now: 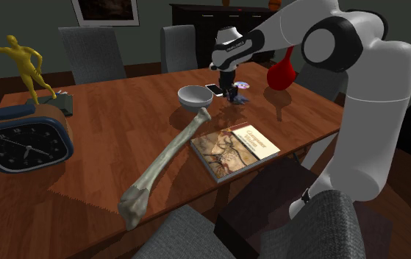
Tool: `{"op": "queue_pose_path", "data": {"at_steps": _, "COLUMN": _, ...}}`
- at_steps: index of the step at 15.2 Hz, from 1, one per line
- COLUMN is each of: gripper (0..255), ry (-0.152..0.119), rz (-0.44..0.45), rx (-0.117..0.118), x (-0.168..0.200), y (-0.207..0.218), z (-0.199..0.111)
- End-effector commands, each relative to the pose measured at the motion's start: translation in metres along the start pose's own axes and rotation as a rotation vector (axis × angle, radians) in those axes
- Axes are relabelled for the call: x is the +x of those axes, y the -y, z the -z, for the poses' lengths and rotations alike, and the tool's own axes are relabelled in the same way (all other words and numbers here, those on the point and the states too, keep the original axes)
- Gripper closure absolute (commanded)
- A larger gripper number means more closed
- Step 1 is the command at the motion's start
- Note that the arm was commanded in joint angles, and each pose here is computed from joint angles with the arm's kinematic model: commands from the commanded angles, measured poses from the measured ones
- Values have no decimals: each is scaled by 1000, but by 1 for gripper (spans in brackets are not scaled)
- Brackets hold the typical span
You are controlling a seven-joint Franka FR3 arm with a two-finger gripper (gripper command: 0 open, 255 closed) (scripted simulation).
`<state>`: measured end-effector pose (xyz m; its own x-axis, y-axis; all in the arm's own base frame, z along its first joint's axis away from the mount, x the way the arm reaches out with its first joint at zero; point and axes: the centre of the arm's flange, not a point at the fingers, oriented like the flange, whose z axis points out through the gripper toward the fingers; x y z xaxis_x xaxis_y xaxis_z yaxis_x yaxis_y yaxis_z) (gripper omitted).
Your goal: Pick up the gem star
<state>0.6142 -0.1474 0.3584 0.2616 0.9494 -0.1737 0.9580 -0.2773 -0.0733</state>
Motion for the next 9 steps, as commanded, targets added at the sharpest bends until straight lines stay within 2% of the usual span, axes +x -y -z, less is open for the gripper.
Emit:
{"op": "queue_pose_path", "data": {"at_steps": 1, "gripper": 255, "ry": 0, "rz": 0, "rx": 0, "x": -1, "y": 1, "z": 11}}
{"op": "queue_pose_path", "data": {"at_steps": 9, "gripper": 255, "ry": 0, "rz": 0, "rx": 0, "x": -8, "y": 4, "z": 48}}
